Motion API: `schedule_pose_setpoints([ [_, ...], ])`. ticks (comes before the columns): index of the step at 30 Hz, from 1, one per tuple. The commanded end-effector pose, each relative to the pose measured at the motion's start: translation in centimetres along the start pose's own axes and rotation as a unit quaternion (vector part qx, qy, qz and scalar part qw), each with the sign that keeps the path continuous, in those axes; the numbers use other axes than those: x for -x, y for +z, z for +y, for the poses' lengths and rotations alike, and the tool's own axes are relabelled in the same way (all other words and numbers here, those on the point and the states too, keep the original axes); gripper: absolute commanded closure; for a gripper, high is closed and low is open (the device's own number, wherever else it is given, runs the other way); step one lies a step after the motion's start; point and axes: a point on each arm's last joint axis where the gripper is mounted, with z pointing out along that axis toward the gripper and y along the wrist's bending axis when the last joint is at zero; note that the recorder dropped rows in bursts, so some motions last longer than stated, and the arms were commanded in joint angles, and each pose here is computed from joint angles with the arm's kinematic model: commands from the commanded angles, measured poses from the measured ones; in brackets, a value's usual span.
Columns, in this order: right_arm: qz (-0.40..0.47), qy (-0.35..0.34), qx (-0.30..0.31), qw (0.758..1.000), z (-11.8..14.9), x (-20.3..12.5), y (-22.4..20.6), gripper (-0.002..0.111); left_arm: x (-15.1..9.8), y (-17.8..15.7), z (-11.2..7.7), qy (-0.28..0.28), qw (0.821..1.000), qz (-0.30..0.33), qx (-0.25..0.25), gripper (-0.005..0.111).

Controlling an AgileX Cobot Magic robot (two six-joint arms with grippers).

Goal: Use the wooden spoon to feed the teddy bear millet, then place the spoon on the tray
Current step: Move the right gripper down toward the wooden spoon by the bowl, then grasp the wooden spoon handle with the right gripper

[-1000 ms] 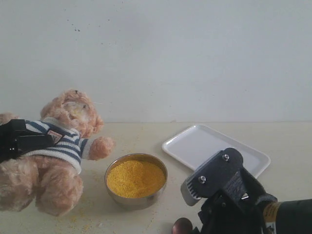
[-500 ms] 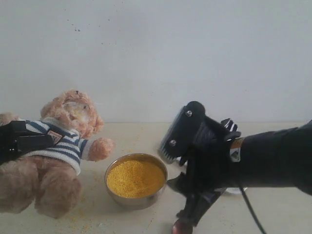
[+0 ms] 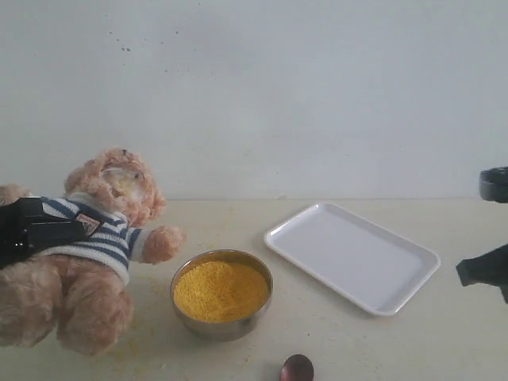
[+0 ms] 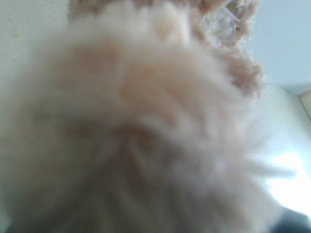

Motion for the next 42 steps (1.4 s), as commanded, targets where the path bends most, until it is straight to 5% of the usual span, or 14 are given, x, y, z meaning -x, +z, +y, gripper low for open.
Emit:
schedule_pose_setpoints([
  [1, 0.086, 0.099, 0.032, 0.991, 0.2, -1.3, -0.3, 0.107, 0.2, -0.2, -0.1, -0.002, 1.0, -0.011, 0.004, 0.103],
  [8, 0.109, 0.045, 0.231, 0.966, 7.8, -1.9, -1.7, 0.107, 0.2, -0.2, -0.1, -0.002, 1.0, -0.011, 0.004, 0.103],
  [12, 0.044, -0.004, 0.234, 0.971, 13.8, -2.6, -2.3, 0.108, 0.2, -0.2, -0.1, -0.002, 1.0, -0.011, 0.004, 0.103],
  [20, 0.07, -0.118, 0.166, 0.977, 23.4, -8.5, 1.0, 0.108, 0.2, -0.2, -0.1, -0.002, 1.0, -0.011, 0.004, 0.103],
  [25, 0.069, -0.122, 0.166, 0.976, 24.0, -8.2, 1.2, 0.103, 0.2, -0.2, -0.1, -0.002, 1.0, -0.011, 0.004, 0.103],
  [30, 0.089, -0.126, 0.16, 0.975, 23.8, -8.6, 1.1, 0.041, 0.2, -0.2, -0.1, -0.002, 1.0, -0.011, 0.004, 0.103],
  [31, 0.098, -0.128, 0.152, 0.975, 23.7, -8.7, 1.2, 0.037, 0.2, -0.2, -0.1, -0.002, 1.0, -0.011, 0.004, 0.103],
  [42, 0.107, -0.107, 0.142, 0.978, 24.0, -9.1, 2.4, 0.037, 0.2, -0.2, -0.1, -0.002, 1.0, -0.011, 0.004, 0.103],
])
